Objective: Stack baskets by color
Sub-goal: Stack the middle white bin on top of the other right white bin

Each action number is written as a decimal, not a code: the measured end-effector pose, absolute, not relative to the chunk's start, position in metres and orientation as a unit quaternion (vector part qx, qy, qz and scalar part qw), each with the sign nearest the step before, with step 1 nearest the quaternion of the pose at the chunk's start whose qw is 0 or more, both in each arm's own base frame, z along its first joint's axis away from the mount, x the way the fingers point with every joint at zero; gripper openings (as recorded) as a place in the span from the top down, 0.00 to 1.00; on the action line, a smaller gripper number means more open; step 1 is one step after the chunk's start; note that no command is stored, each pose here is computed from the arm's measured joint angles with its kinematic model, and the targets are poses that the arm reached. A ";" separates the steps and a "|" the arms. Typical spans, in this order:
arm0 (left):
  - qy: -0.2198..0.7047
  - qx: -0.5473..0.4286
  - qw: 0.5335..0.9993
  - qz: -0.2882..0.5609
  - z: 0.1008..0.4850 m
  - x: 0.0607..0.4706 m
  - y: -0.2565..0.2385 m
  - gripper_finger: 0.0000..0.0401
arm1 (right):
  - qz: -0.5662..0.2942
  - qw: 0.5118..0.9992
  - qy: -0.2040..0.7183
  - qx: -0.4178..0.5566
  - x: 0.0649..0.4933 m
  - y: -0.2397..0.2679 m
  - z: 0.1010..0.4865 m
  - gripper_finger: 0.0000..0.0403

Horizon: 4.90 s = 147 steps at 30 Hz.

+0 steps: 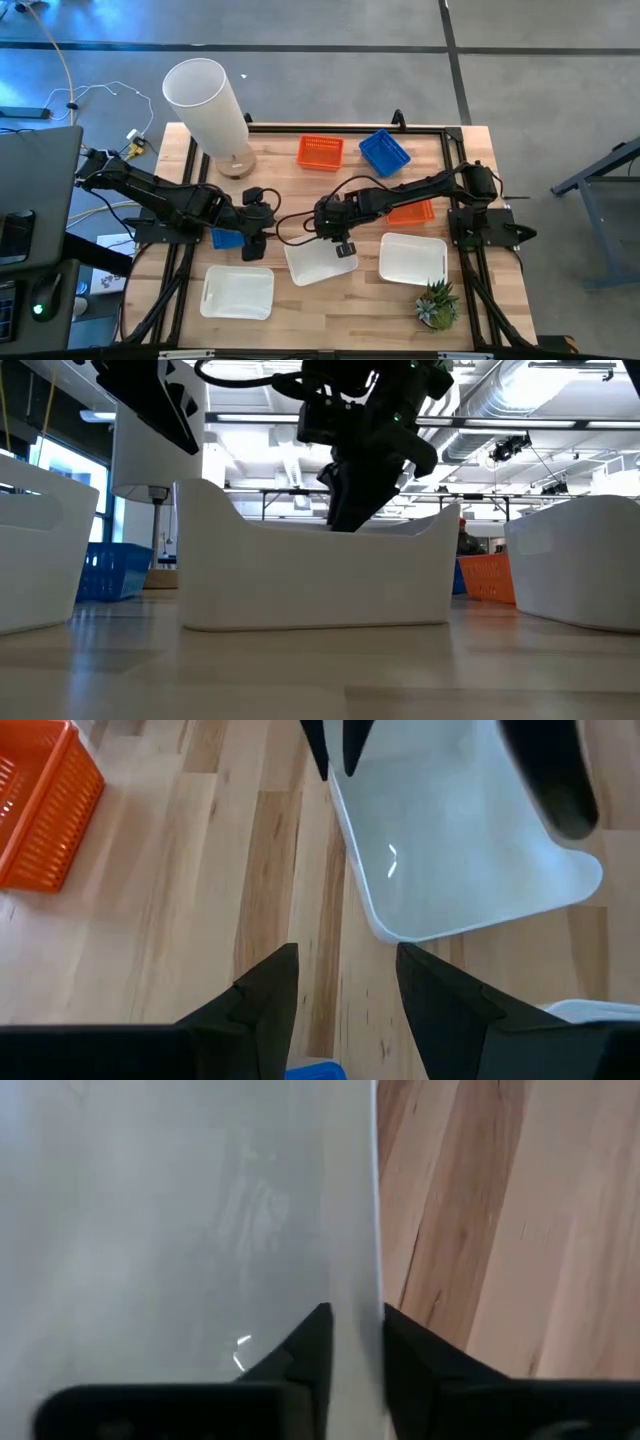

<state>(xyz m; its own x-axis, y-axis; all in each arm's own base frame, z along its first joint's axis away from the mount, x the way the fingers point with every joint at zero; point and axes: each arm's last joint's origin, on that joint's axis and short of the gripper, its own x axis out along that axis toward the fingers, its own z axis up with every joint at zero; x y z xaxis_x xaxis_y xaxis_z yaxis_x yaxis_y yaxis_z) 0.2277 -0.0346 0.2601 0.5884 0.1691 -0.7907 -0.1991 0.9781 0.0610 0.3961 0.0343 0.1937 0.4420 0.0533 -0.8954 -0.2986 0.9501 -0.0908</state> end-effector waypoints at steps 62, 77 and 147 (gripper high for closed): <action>0.446 -0.012 0.889 0.101 0.260 0.227 -0.034 0.61 | -0.090 0.863 0.495 0.047 0.216 0.044 0.363 1.00; 0.445 -0.016 0.889 0.103 0.260 0.227 -0.034 0.61 | -0.148 0.859 0.485 0.066 0.160 0.062 0.377 1.00; 0.417 -0.023 0.902 0.112 0.263 0.232 -0.035 0.61 | -0.121 0.836 0.527 0.098 0.136 0.046 0.289 1.00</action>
<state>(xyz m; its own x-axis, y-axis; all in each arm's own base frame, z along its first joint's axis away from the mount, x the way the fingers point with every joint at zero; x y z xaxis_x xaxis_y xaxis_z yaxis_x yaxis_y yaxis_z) 0.2316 -0.0345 0.2632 0.6277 0.1832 -0.7566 -0.2209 0.9739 0.0525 0.1357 0.0456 0.2886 0.4160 -0.0986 -0.9040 0.3059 0.9514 0.0370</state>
